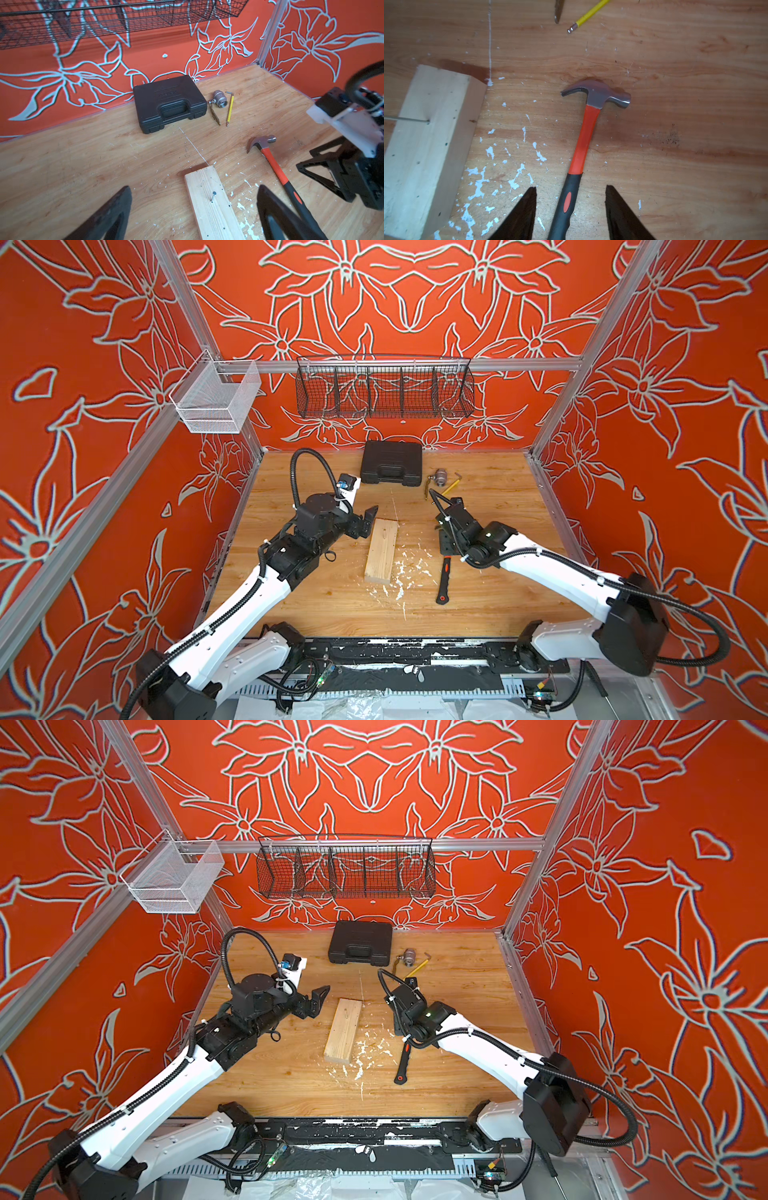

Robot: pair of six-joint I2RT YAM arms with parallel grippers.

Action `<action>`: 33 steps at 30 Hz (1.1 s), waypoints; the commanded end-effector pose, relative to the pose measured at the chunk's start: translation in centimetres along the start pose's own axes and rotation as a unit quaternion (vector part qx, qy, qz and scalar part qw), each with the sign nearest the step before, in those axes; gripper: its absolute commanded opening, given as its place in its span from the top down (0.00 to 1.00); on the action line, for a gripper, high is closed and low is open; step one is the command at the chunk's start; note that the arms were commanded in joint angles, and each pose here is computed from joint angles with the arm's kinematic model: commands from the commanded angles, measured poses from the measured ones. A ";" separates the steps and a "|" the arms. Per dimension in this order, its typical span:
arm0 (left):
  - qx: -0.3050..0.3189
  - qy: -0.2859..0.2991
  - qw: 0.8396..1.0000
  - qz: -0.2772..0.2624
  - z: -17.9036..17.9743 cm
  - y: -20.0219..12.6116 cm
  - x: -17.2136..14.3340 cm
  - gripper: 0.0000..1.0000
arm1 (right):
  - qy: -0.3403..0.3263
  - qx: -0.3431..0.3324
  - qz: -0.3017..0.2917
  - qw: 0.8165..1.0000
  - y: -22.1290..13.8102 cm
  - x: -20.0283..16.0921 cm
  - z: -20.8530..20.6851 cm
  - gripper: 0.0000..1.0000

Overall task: Use a claw hammer to pull out a nail
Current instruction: Pick up the hammer at the center of the board.

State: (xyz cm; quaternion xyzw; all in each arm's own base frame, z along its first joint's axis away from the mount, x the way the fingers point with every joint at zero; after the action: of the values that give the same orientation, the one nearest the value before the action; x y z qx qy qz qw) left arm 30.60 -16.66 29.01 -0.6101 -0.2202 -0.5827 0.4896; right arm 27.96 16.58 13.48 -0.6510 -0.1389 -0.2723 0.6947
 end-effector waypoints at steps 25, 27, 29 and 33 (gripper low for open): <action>-0.030 0.086 0.996 0.008 -2.3 3.8 -0.2 0.07 | 0.122 -0.085 0.121 0.982 8.4 -2.4 -1.8 0.68; -0.032 0.092 0.995 0.009 -2.4 4.0 -0.3 0.07 | 0.122 -0.088 0.126 0.981 8.7 -2.7 -1.8 0.68; -0.033 0.097 0.995 0.012 -2.4 4.1 -0.3 0.07 | 0.118 -0.093 0.131 0.980 8.9 -2.9 -1.9 0.68; -0.030 0.106 0.994 0.019 -2.3 4.3 -0.5 0.06 | 0.120 -0.106 0.131 0.978 9.2 -3.2 -2.5 0.68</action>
State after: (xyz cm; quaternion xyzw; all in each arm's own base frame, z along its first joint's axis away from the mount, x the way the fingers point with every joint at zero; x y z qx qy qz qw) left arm 32.74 -19.96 25.83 -0.5767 -0.1401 -0.6257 0.5063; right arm 30.16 15.49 3.90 -0.6894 0.0443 -0.2553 0.6765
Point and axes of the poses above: each gripper's point midway between its finger pads, its own y axis out along the fingers, its own z axis along the line the jaws close on, x = y × z, the point moved 1 cm from there along -y, back along the fingers, and after that the axes turned 10 degrees about y, right-handed, at the moved point
